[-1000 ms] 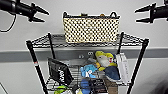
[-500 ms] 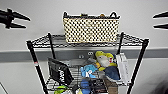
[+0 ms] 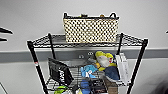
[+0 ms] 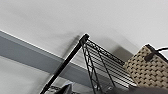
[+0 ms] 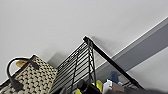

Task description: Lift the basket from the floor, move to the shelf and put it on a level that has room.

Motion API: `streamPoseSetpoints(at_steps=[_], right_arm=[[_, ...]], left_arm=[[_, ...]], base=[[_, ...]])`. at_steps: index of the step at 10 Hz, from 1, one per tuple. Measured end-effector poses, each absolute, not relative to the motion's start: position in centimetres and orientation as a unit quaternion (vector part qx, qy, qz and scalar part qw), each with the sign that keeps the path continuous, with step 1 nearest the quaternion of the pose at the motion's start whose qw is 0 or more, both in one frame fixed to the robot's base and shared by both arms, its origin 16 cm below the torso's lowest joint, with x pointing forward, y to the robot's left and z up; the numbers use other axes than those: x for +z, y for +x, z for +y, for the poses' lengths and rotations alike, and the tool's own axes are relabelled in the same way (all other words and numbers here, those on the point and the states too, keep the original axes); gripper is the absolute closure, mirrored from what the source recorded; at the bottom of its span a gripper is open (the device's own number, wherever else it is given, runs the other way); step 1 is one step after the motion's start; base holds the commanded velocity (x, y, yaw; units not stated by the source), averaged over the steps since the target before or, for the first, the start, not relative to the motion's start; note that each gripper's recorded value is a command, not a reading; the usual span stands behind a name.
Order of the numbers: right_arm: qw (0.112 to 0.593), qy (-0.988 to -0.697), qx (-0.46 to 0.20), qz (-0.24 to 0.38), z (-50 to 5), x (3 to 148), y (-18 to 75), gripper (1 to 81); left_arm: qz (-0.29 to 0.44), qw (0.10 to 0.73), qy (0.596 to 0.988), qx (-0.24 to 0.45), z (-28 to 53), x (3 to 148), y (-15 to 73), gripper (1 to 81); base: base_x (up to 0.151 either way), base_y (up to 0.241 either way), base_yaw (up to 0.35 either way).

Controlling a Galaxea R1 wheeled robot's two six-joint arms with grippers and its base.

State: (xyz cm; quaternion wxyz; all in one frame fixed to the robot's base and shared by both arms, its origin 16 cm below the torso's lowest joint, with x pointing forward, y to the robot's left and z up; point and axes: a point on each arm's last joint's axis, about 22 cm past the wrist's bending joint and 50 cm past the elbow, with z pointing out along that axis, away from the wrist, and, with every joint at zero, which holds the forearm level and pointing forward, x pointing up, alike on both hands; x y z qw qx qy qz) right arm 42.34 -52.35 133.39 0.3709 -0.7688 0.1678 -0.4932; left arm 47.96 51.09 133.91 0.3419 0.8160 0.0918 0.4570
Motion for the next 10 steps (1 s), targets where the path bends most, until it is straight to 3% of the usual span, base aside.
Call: streamPoseSetpoints(at_steps=[5, 10], right_arm=[[0.322, -0.830, -0.402, 0.215, -54.4, 119.4, 42.2, 1.0], [0.284, -0.868, -0.322, 0.251, -55.5, 105.7, 40.8, 1.0]], left_arm=[[0.129, 0.300, 0.856, 0.400, 54.9, 123.3, 47.2, 1.0], [0.157, 0.270, 0.886, 0.343, 55.8, 112.5, 46.7, 1.0]], base=[[0.000, 0.000, 0.000], [0.000, 0.000, 0.000]])
